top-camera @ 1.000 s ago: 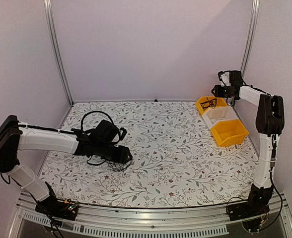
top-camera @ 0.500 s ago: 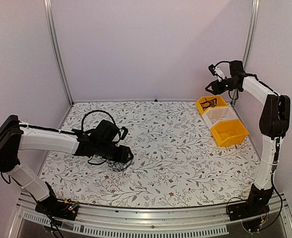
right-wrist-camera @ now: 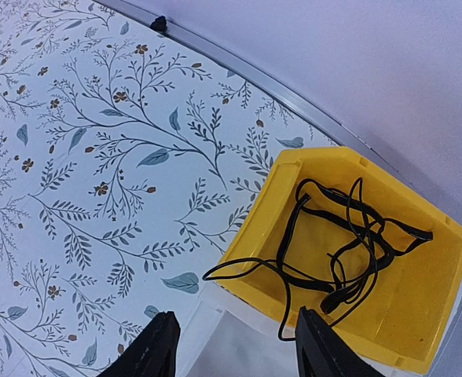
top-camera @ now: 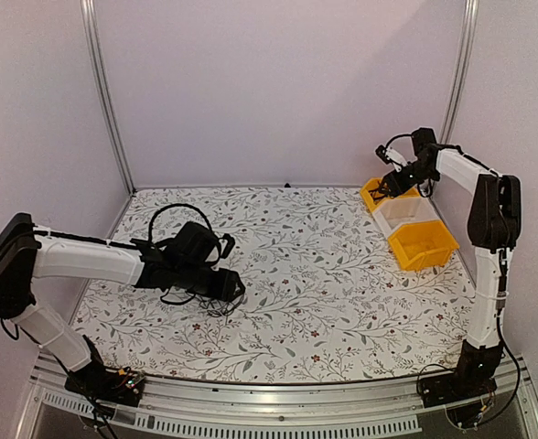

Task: Untangle the cables

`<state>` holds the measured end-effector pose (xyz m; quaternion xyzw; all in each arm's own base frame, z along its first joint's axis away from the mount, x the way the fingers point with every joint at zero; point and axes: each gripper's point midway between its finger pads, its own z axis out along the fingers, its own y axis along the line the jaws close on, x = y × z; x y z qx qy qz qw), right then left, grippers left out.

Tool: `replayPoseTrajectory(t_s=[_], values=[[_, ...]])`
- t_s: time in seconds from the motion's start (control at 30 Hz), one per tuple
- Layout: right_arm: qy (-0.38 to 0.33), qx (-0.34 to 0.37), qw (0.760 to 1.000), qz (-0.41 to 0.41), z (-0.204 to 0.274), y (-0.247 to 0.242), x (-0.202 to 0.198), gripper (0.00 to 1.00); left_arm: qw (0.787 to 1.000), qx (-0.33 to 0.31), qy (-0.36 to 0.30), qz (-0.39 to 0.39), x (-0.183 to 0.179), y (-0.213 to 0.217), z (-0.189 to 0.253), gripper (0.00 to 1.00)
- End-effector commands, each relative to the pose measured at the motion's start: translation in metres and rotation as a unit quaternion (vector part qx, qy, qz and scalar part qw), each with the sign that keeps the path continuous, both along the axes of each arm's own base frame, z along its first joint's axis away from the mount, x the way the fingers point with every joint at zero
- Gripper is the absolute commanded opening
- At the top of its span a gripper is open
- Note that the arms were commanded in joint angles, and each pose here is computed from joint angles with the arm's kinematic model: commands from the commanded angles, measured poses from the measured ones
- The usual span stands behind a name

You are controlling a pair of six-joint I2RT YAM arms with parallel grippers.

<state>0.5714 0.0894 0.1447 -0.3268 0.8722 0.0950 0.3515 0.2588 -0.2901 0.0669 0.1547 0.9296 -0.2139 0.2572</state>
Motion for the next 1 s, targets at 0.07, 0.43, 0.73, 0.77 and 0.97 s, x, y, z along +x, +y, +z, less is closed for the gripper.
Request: replayPoseTrajectory(t_s=[0.07,0.43,0.73,0.77,0.97], values=[[-0.008,-0.035,0.999,-0.034,-0.009,-0.016,0.017,0.53,1.000,-0.008,-0.006,-0.001,-0.003,-0.002,0.008,0.59],[-0.016,-0.051,0.997,-0.058,-0.028,-0.025,0.039,0.27,1.000,-0.006,0.001,-0.001,-0.005,-0.002,0.006,0.58],[-0.054,-0.076,0.988,-0.126,-0.025,-0.056,0.069,0.00,1.000,-0.006,0.009,0.001,-0.005,-0.004,0.006,0.59],[-0.058,-0.085,0.985,-0.136,-0.026,-0.062,0.072,0.00,1.000,-0.007,0.010,0.001,-0.005,-0.005,0.006,0.59],[-0.055,-0.131,0.976,-0.166,-0.046,-0.081,0.077,0.00,1.000,-0.008,0.011,-0.001,-0.004,-0.008,0.006,0.59]])
